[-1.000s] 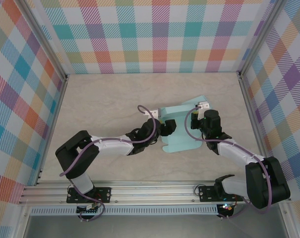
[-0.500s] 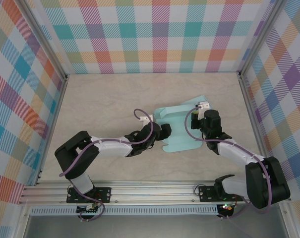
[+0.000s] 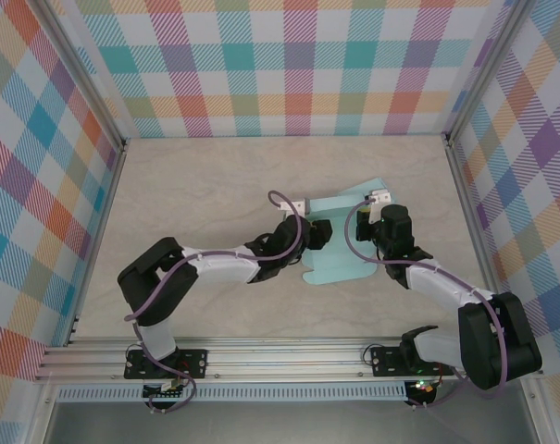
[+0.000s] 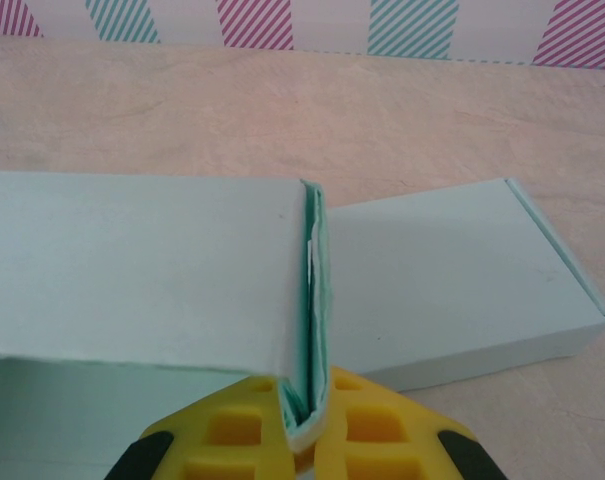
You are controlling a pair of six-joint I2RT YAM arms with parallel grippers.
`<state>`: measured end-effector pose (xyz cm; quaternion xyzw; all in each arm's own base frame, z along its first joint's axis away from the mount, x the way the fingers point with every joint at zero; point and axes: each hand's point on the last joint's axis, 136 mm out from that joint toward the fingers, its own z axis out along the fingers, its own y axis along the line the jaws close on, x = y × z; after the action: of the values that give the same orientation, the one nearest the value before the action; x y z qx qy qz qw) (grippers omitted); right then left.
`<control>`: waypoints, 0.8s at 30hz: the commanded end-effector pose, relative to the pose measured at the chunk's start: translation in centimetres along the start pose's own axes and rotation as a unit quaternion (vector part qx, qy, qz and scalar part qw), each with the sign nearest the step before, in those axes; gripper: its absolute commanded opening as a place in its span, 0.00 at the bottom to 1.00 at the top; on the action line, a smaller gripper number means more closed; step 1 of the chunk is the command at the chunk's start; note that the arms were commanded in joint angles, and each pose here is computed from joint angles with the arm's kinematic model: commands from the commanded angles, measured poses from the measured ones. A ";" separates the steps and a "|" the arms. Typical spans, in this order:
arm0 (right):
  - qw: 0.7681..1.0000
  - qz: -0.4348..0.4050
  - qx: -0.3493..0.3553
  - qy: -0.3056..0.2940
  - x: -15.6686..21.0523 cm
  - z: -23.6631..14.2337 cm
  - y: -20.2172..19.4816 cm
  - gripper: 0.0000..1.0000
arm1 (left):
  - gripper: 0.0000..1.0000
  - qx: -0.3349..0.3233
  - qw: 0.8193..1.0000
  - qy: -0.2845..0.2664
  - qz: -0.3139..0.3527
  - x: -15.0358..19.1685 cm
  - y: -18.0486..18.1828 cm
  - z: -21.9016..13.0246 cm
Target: Fold the paper box
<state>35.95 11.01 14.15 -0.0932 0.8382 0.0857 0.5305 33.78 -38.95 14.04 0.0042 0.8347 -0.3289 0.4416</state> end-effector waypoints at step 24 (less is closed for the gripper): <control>1.000 -0.005 -0.014 -0.024 -1.4 -0.2 0.6 0.00 | 0.77 -0.074 0.996 0.034 -0.022 2.0 5.0 -4.3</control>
<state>35.93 11.06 14.13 -0.0942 0.8383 0.0868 0.5300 30.56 -34.05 12.19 -0.0255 0.8686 -0.2885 0.4020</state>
